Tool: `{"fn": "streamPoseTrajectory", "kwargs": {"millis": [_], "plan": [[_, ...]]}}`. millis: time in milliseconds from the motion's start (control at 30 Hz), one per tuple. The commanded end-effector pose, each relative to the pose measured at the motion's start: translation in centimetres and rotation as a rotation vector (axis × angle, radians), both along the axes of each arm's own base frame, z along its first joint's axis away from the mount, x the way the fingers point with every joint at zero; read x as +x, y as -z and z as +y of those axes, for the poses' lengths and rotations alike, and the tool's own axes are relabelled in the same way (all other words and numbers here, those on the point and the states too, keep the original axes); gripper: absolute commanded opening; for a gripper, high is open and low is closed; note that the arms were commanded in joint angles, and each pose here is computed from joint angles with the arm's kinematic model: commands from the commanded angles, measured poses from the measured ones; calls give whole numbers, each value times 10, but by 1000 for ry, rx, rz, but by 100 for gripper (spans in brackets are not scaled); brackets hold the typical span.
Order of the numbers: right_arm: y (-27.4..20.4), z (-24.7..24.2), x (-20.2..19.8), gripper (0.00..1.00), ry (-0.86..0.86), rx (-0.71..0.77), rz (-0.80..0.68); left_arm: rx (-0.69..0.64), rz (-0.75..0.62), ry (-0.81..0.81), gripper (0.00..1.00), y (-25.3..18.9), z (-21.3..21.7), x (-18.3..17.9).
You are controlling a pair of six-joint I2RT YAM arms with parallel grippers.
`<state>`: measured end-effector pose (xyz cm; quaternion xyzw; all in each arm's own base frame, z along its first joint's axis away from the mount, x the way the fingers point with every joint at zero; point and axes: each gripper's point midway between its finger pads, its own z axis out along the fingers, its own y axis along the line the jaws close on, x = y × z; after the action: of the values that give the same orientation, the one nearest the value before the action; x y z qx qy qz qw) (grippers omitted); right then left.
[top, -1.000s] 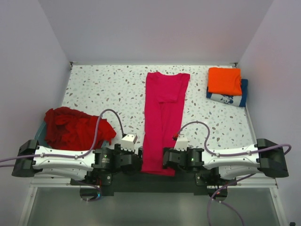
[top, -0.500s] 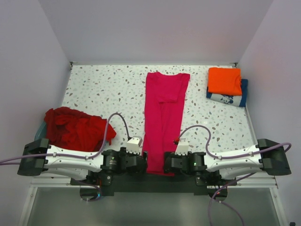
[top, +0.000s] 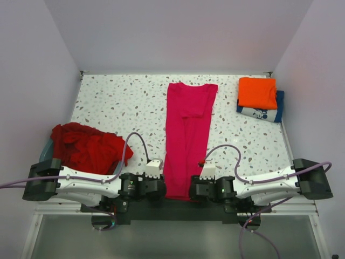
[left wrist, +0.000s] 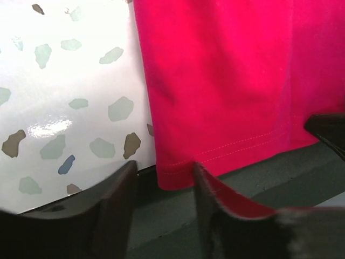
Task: Fold and stack the t-shirts
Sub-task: Fold the tshirt
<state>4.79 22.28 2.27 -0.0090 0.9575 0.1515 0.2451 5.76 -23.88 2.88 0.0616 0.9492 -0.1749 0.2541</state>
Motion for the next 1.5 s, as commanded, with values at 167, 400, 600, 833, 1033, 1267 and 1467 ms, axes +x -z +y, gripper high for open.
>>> {"fn": "streamPoseTrajectory", "kwargs": {"millis": [167, 400, 600, 833, 1033, 1267, 1467], "plan": [[7, 11, -18, 37, -15, 52, 76, -99, 28, -5, 11, -5, -18, -5], [2, 5, -20, 0, -19, 54, 82, -92, 47, -19, 0, -10, -20, -20], [5, 6, -30, 0, -45, 37, 102, -77, 92, -83, 0, -8, -12, -37], [2, 11, -38, 0, -54, 34, 96, -88, 117, -163, 0, -13, -14, -58], [-11, 11, -34, 0, -47, 42, 59, -92, 75, -144, 0, -22, -19, -58], [-31, 5, -14, 0, -17, 86, -37, -176, 2, -140, 0, -46, -24, -35], [-52, 10, 13, 0, -5, 110, -83, -191, -49, -115, 0, -58, -30, -7]]}}
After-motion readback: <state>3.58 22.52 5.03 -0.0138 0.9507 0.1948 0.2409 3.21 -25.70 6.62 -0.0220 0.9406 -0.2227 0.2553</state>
